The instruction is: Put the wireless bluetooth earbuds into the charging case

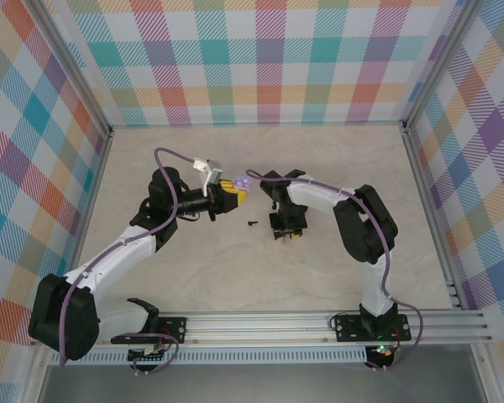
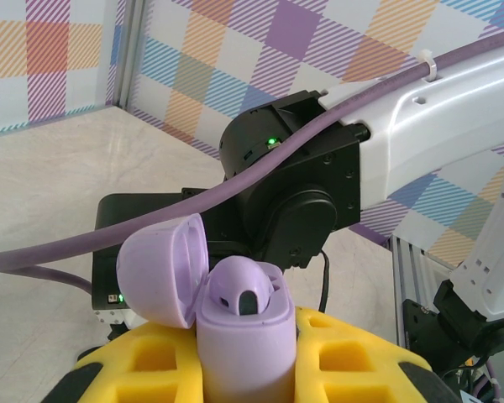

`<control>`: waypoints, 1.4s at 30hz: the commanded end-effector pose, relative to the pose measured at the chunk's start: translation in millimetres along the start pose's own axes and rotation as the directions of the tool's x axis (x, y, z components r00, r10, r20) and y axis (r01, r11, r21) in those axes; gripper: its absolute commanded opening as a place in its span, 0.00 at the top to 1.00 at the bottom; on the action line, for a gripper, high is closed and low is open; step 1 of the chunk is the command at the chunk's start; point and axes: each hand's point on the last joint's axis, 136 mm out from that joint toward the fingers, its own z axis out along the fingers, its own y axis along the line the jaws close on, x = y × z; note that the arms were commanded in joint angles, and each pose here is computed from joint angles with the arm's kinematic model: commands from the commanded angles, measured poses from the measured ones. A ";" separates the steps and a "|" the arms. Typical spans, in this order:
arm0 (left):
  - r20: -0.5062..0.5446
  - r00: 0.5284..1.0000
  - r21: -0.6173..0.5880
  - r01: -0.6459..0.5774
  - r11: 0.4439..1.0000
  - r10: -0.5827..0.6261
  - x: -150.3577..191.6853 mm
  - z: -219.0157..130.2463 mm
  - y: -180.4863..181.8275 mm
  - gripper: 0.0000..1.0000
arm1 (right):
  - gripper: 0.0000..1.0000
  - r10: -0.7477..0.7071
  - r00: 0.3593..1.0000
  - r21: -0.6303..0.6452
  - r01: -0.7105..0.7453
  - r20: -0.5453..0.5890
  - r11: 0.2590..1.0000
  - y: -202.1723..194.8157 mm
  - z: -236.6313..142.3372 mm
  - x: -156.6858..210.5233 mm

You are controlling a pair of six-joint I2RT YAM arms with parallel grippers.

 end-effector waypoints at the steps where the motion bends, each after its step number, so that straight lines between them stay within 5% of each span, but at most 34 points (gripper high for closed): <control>1: 0.015 1.000 -0.008 -0.013 1.000 0.013 -4.4 -2.1 2.2 1.00 | 0.66 -0.018 1.000 0.007 0.018 -0.005 1.000 4.3 -3.3 -0.9; 22: 0.013 1.000 -0.013 -0.017 1.000 0.017 -4.7 -2.4 2.6 1.00 | 0.69 -0.030 0.998 0.066 0.033 -0.051 0.997 3.5 13.1 4.4; 42: 0.012 1.000 -0.015 -0.015 1.000 0.015 -3.3 -3.7 1.8 1.00 | 0.82 0.014 0.999 0.079 -0.012 -0.033 0.997 -4.0 19.2 6.1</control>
